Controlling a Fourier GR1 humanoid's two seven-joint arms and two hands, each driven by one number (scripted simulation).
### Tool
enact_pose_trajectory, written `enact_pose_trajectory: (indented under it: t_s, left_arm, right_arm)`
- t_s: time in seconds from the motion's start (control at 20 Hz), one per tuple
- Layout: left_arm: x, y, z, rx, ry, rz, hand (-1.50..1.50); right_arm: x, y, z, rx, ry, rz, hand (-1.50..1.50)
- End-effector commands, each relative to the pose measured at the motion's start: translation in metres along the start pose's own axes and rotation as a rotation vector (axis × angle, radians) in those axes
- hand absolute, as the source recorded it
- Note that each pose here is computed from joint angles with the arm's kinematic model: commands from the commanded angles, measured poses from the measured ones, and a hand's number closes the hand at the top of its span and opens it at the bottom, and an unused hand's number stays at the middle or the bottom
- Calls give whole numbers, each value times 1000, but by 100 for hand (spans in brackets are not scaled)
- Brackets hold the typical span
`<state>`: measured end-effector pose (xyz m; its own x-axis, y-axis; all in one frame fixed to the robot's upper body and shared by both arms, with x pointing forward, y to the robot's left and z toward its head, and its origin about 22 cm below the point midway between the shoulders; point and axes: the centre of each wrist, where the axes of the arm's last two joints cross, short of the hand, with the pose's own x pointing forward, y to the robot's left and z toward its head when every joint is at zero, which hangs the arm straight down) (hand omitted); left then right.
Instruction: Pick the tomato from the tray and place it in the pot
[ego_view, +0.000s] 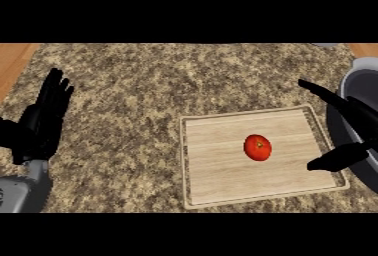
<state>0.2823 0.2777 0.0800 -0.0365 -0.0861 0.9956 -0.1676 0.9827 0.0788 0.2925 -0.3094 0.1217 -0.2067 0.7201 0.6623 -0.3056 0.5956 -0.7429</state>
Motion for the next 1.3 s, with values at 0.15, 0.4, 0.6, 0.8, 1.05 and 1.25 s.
enact_pose_trajectory:
  t_s: [0.15, 0.4, 0.6, 0.8, 1.05, 1.25]
  left_arm:
    - [1, -15, -3, -13, -4, -4, 0]
    - [-14, 2, 23, -7, 5, 4, 0]
    - [0, -28, 5, 2, -4, 2, 0]
    - [8, -8, 6, -8, -5, -9, 0]
    - [14, 14, -12, 11, 0, 4, 0]
    - [14, 5, -10, 3, 2, -15, 0]
  right_arm:
    - [51, 34, -30, 214, 139, 144, -150]
    - [66, 30, -22, 235, 173, 107, -150]
    - [74, 68, -27, 241, 164, 86, -150]
    - [48, 68, -30, 262, 217, 136, -150]
    - [53, 94, -28, 243, 279, 187, -150]
    - [57, 94, -40, 223, 272, 163, -150]
